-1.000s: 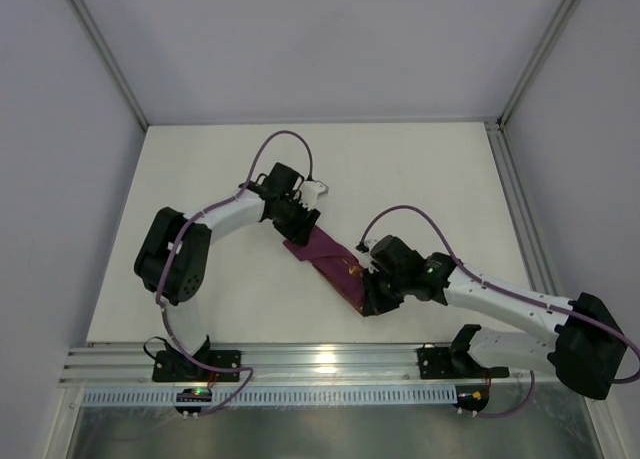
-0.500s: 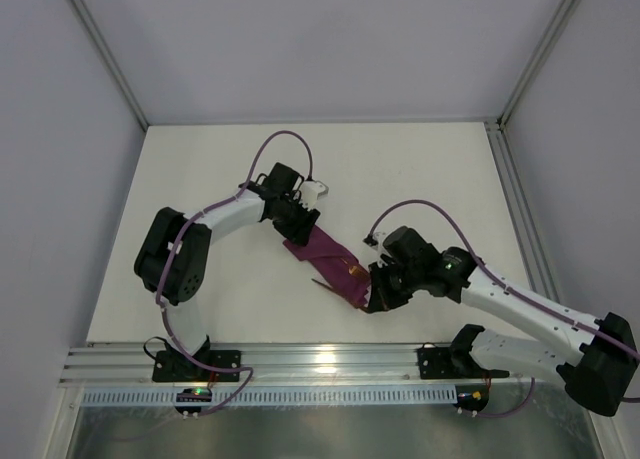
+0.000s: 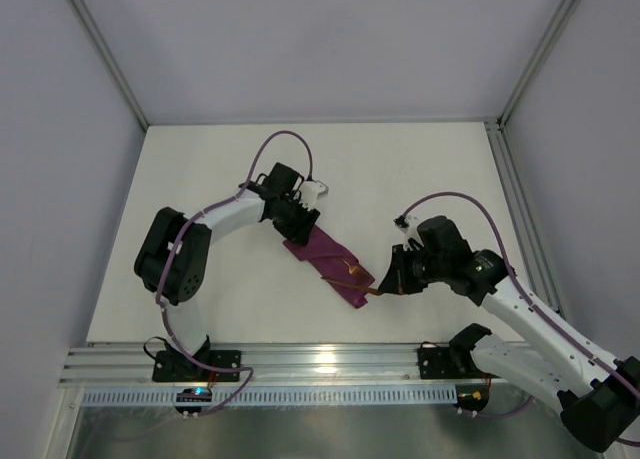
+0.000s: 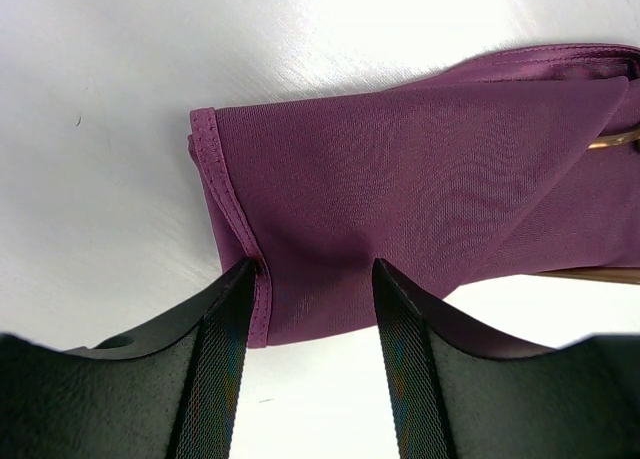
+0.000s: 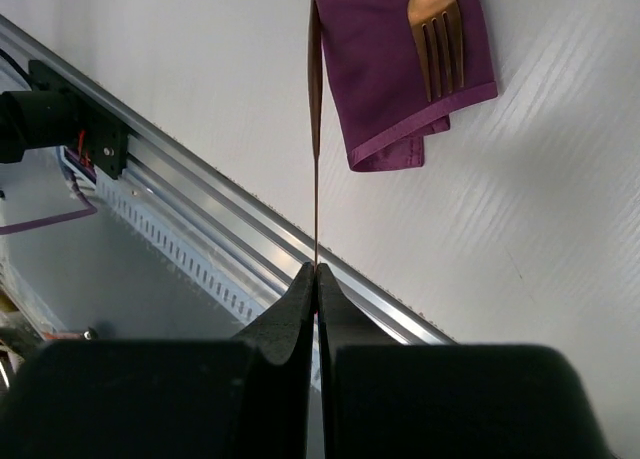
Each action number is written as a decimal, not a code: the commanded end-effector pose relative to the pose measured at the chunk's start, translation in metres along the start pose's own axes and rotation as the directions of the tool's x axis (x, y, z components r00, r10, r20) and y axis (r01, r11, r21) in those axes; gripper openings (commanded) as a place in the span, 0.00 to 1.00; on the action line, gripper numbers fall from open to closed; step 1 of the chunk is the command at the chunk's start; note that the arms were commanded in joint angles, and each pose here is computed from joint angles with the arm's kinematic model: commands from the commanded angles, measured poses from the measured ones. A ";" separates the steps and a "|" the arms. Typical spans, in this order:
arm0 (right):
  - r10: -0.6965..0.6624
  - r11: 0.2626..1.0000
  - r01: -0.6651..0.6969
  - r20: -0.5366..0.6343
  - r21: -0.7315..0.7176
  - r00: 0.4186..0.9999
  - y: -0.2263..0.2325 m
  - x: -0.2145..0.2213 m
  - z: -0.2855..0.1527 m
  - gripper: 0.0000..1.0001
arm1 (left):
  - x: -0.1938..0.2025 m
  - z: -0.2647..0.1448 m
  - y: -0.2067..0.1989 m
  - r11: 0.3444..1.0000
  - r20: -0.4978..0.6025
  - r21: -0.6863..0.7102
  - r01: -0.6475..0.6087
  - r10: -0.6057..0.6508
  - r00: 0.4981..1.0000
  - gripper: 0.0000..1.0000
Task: Fold the napkin into a case and place the utensils inside
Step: Pick up the knife from the center of the board, then pass from the right arm to the left
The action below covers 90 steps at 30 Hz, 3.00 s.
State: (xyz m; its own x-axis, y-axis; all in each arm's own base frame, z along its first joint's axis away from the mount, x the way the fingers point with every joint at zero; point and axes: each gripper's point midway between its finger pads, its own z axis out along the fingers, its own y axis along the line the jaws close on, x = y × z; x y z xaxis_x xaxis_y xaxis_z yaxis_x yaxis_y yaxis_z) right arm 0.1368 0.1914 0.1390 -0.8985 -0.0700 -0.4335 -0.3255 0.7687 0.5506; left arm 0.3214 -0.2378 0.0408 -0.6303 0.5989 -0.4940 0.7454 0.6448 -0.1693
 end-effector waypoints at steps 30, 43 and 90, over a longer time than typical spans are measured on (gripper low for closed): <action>0.103 0.986 -0.098 0.028 -0.136 0.994 -0.008 0.019 0.012 0.03 | -0.039 -0.096 -0.083 0.908 0.326 0.223 -0.354 0.273 0.905 0.71; 0.111 0.987 -0.109 0.013 -0.118 0.994 -0.014 0.020 0.017 0.03 | 0.028 -0.027 -0.166 0.615 0.325 0.063 -0.786 0.732 0.598 0.84; 0.089 0.986 -0.092 -0.026 -0.141 0.996 -0.014 0.025 0.023 0.03 | 0.028 0.008 -0.177 0.568 0.240 0.035 -0.823 0.794 0.558 0.00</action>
State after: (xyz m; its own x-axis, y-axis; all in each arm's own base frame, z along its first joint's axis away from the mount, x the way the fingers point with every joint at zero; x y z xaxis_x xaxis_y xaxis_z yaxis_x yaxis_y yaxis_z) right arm 0.1292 0.1884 0.1040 -0.9311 0.0017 -0.3648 -0.2594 0.7002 0.6652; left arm 0.1741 -0.3257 0.0392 0.3082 0.7551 -0.5786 0.9421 -0.1579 0.2958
